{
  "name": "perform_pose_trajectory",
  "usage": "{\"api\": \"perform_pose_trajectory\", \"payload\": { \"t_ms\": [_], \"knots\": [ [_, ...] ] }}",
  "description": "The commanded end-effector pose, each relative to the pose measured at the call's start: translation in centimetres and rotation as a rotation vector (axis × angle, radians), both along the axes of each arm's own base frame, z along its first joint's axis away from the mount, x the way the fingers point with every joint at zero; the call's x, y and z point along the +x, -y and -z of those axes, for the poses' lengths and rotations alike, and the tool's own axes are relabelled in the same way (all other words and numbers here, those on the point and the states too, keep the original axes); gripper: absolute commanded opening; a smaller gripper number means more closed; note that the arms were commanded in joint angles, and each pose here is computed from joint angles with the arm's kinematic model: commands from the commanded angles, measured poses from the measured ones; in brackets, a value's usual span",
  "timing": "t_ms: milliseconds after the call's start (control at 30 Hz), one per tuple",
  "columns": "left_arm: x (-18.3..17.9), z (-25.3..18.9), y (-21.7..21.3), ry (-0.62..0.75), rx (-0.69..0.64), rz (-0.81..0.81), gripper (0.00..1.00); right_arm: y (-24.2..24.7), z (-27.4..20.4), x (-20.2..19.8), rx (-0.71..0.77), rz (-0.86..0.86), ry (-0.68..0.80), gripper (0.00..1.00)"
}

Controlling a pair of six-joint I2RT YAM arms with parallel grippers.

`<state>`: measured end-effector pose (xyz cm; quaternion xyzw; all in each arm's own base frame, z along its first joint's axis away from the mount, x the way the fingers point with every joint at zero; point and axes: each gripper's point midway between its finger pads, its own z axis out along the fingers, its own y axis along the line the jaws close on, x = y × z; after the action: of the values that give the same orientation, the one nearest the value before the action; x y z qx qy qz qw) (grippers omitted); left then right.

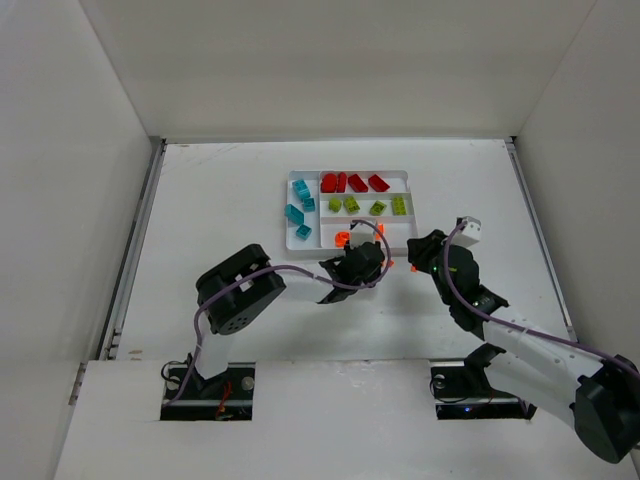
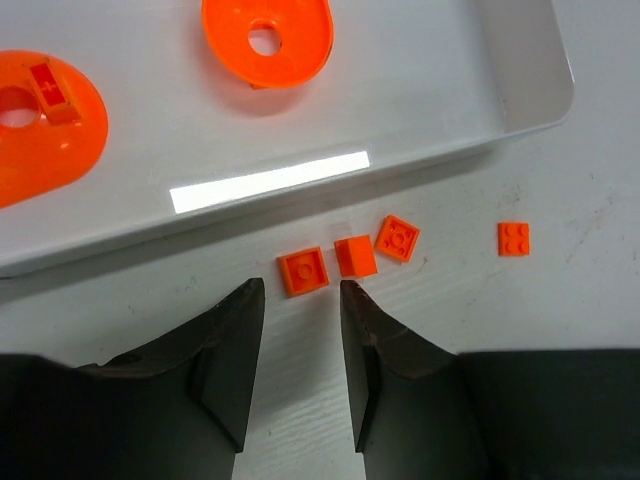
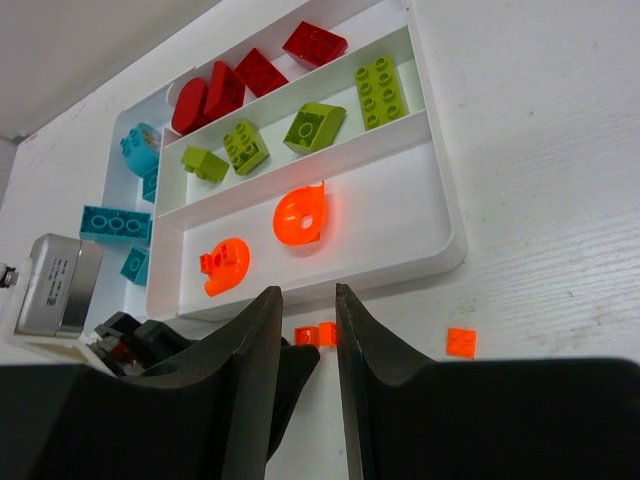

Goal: Sort the legos into containers by color

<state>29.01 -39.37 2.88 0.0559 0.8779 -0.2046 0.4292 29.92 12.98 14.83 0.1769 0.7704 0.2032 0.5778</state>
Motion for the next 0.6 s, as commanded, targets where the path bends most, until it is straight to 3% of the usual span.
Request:
{"api": "perform_pose_trajectory", "payload": {
  "t_ms": [0, 367, 567],
  "knots": [
    [1.7, -0.7, 0.2, 0.037, -0.005, -0.055, 0.33, -0.9, -2.1, 0.4, 0.04, -0.018, 0.054, 0.34],
    [2.3, 0.5, -0.3, 0.057, 0.071, -0.083, 0.22, -1.0, -2.2, 0.4, 0.042, -0.021, 0.06, 0.35],
    [2.1, 1.0, -0.6, 0.052, 0.087, -0.081, 0.13, -1.1, -1.4, 0.6, 0.014, -0.02, 0.033, 0.43]
  ]
}}
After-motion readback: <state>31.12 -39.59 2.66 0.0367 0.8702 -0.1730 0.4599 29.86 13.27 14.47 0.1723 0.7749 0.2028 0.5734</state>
